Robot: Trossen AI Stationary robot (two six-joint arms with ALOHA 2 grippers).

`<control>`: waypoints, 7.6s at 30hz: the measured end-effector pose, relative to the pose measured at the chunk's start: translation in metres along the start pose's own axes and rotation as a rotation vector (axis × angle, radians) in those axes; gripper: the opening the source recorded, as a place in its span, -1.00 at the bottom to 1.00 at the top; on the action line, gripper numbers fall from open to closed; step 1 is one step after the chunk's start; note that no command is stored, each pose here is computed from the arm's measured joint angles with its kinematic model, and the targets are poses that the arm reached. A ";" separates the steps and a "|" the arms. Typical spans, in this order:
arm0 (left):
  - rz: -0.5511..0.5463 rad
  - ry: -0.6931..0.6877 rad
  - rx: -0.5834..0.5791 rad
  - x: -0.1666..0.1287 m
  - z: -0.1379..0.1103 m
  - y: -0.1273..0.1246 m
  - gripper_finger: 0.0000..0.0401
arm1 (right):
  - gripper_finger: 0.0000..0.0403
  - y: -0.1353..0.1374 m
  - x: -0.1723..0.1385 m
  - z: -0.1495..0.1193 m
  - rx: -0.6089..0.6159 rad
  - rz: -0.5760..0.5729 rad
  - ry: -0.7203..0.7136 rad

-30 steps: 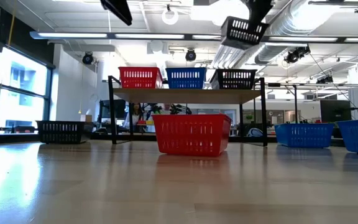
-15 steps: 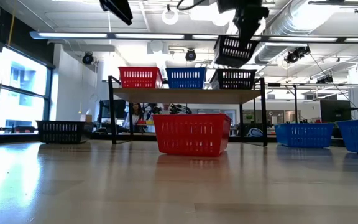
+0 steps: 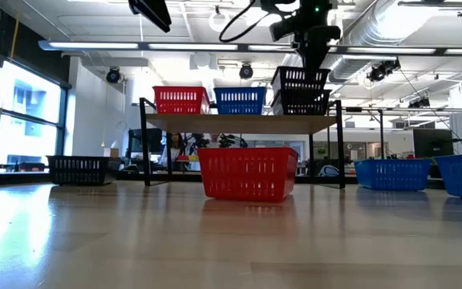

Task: Stack baskets on shelf by color
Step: Stack the bottom black basket on top of the black basket on the shelf, then stack the top red basket on top of the red basket on the shelf

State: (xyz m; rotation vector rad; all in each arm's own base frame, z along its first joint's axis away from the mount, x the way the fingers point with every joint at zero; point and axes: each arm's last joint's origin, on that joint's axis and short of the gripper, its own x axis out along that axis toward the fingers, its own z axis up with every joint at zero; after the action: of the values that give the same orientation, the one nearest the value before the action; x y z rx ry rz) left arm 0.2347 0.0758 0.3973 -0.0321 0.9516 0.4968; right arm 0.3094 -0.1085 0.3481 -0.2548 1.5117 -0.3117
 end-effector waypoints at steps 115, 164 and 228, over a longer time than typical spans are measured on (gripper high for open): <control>-0.316 0.251 0.586 0.206 -0.007 -0.200 -0.24 | -0.47 0.024 -0.122 -0.003 0.709 -0.013 -0.430; -0.339 0.081 0.509 0.078 0.012 -0.143 -0.99 | -0.47 -0.003 -0.134 -0.031 0.786 -0.099 -0.471; 0.067 0.325 0.320 0.081 0.002 0.044 -0.94 | -0.47 -0.017 -0.130 -0.035 0.812 -0.105 -0.454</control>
State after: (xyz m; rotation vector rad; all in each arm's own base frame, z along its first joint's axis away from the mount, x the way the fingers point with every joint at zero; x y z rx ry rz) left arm 0.2560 0.1470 0.3432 0.2137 1.3459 0.4020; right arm 0.2695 -0.0771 0.4734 0.2346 0.8349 -0.8572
